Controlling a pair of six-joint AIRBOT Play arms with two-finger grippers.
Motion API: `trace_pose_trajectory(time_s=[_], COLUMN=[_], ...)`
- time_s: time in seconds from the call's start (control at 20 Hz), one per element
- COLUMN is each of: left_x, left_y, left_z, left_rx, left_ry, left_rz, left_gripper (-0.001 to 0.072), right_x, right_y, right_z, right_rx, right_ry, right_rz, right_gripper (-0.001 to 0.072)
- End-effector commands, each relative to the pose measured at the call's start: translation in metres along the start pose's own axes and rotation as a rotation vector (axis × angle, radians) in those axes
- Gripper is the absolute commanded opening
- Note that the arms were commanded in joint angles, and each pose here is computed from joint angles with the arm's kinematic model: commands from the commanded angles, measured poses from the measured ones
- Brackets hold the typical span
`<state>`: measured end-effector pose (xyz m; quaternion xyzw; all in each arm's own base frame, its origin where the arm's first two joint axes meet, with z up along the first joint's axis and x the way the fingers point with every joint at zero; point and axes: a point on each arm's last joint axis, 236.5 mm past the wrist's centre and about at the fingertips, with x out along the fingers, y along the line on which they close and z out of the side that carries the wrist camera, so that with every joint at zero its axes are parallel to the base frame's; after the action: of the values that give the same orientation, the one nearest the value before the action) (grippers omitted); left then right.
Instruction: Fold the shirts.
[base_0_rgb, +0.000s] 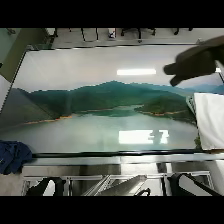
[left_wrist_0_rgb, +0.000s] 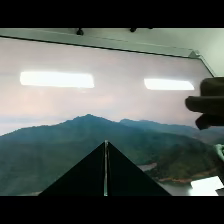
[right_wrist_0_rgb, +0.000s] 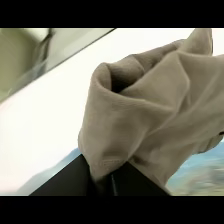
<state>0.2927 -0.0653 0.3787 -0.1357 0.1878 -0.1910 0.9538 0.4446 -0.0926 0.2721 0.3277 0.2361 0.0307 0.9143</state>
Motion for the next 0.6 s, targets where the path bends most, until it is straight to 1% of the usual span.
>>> trace_pose_trajectory(time_s=[0.0, 0.1, 0.25, 0.4, 0.55], left_x=[0.0, 0.0, 0.0, 0.0, 0.0], left_y=[0.0, -0.001, 0.0, 0.0, -0.001], left_z=[-0.002, -0.002, -0.002, -0.002, -0.003], left_rx=[0.0, 0.0, 0.0, 0.0, 0.001], left_ry=[0.007, 0.007, 0.008, 0.008, 0.012], left_rz=[-0.002, -0.003, -0.002, -0.002, -0.004], left_gripper=[0.001, 0.001, 0.001, 0.001, 0.001], right_x=[-0.071, -0.097, -0.133, -0.148, -0.149], right_y=[-0.105, -0.15, -0.203, -0.22, -0.225], right_z=[0.034, 0.016, -0.04, -0.088, -0.125], right_rx=[0.133, 0.214, 0.389, 0.458, 0.562], right_ry=[-0.103, -0.042, 0.094, 0.205, 0.261], right_rz=[-0.206, -0.292, -0.486, -0.595, -0.632], right_gripper=[0.0023, 0.0023, 0.0022, 0.0024, 0.0024])
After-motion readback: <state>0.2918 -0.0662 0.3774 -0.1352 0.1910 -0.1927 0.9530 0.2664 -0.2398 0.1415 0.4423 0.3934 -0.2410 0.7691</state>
